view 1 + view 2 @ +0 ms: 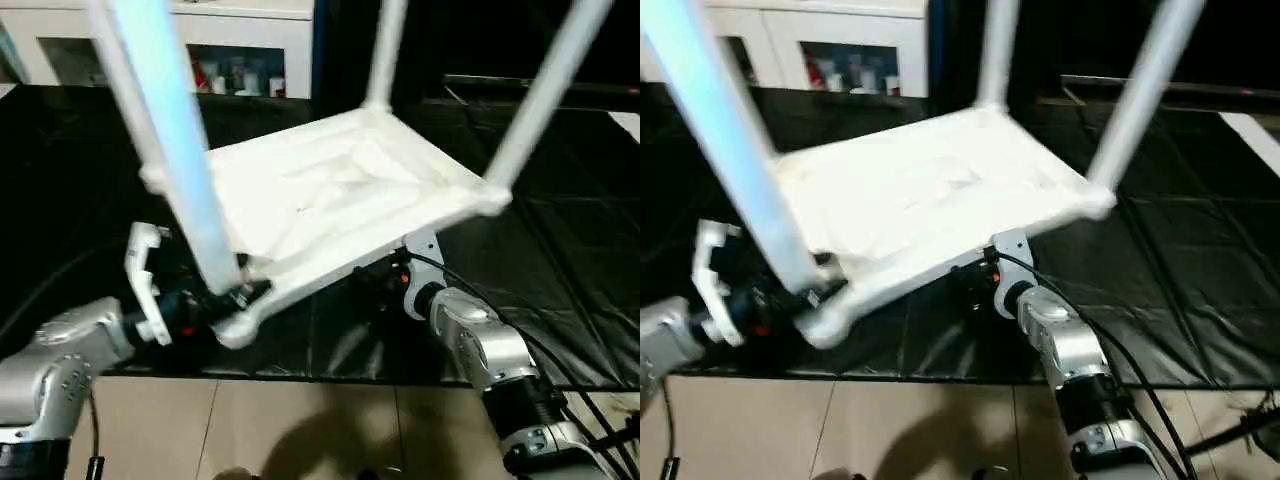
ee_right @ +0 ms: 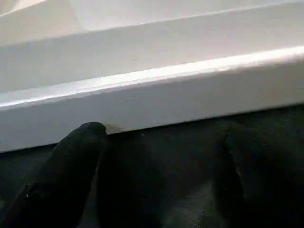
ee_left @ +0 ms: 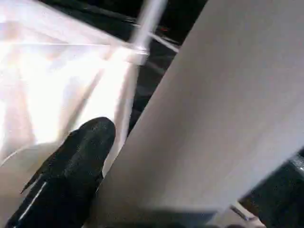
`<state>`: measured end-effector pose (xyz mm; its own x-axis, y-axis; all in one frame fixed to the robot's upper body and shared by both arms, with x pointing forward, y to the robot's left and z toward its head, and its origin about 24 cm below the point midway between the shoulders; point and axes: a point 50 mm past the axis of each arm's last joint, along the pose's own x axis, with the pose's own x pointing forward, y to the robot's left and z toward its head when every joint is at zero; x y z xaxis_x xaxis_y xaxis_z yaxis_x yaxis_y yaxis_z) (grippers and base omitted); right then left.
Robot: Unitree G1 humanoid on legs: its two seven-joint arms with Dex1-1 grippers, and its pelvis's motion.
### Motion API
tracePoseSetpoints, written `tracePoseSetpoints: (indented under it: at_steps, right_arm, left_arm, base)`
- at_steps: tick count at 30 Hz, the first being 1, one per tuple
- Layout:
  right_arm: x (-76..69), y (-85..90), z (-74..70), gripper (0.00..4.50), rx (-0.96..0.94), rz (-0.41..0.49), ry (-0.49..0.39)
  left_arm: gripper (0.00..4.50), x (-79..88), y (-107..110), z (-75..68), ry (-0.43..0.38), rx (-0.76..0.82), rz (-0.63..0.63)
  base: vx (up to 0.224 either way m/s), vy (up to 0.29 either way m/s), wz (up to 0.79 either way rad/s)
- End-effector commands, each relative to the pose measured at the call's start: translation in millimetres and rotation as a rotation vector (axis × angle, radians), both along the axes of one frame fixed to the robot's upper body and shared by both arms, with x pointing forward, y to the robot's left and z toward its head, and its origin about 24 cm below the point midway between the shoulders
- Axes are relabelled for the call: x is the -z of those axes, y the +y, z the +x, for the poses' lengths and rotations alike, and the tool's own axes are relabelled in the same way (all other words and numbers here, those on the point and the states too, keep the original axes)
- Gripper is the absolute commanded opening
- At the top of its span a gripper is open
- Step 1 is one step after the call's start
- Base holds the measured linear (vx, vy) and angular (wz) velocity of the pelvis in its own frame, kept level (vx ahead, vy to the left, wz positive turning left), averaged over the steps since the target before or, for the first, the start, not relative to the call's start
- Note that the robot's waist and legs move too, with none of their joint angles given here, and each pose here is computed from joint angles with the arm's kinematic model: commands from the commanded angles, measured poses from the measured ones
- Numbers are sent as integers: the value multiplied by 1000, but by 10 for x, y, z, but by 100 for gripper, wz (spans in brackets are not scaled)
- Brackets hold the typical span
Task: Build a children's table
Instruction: Rotate table base
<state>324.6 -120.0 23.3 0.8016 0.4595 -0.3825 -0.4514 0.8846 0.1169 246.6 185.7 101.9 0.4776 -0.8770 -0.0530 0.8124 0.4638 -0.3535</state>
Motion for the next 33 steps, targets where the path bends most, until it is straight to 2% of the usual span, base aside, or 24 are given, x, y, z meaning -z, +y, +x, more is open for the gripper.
tracePoseSetpoints:
  at_steps: [1,2,5,9,10,12,13,14,18,20,23,25,26,27,30,33]
  right_arm:
    - [-10,87,23,450,-17,5,-7]
    - [0,113,34,450,-21,6,-8]
    - [17,152,55,450,-32,1,-11]
    - [19,185,75,450,-37,0,-11]
    - [18,209,98,450,-35,-2,-13]
    - [13,235,124,450,-29,-2,-18]
    - [13,235,124,450,-29,-2,-18]
    - [6,250,141,450,-23,-6,-27]
    - [2,214,181,450,27,-31,-45]
    - [9,135,191,450,69,-33,-50]
    - [38,-8,186,450,125,-52,-59]
    - [46,-45,182,450,135,-57,-61]
    - [62,-183,158,450,165,-61,-68]
    - [61,-232,148,450,172,-56,-72]
    - [18,-353,108,450,166,-3,-93]
    - [-37,-397,79,450,129,33,-122]
  left_arm:
    - [443,-19,-264,-101,7,127,-46]
    - [443,-24,-416,-150,11,171,-72]
    - [443,-15,-619,-198,15,215,-97]
    - [443,-15,-779,-217,13,244,-119]
    - [443,-5,-897,-176,-3,237,-118]
    - [443,10,-1000,-75,-30,183,-105]
    - [443,10,-1000,-75,-30,183,-105]
    - [443,37,-1032,41,-51,118,-68]
    - [443,111,-953,257,-79,-25,60]
    - [443,115,-771,399,-102,-140,114]
    - [443,76,-625,455,-128,-191,136]
    - [443,66,-600,466,-133,-202,137]
    - [443,24,-554,465,-157,-209,124]
    - [443,10,-551,445,-167,-194,115]
    - [443,7,-565,297,-163,-66,90]
    - [443,38,-549,235,-154,-1,110]
  base:
    - [0,0,0]
    - [0,0,0]
    - [0,0,0]
    - [0,0,0]
    - [0,0,0]
    - [0,0,0]
    - [0,0,0]
    - [0,0,0]
    - [0,0,0]
    - [0,0,0]
    - [0,0,0]
    - [0,0,0]
    - [0,0,0]
    - [0,0,0]
    - [0,0,0]
    - [0,0,0]
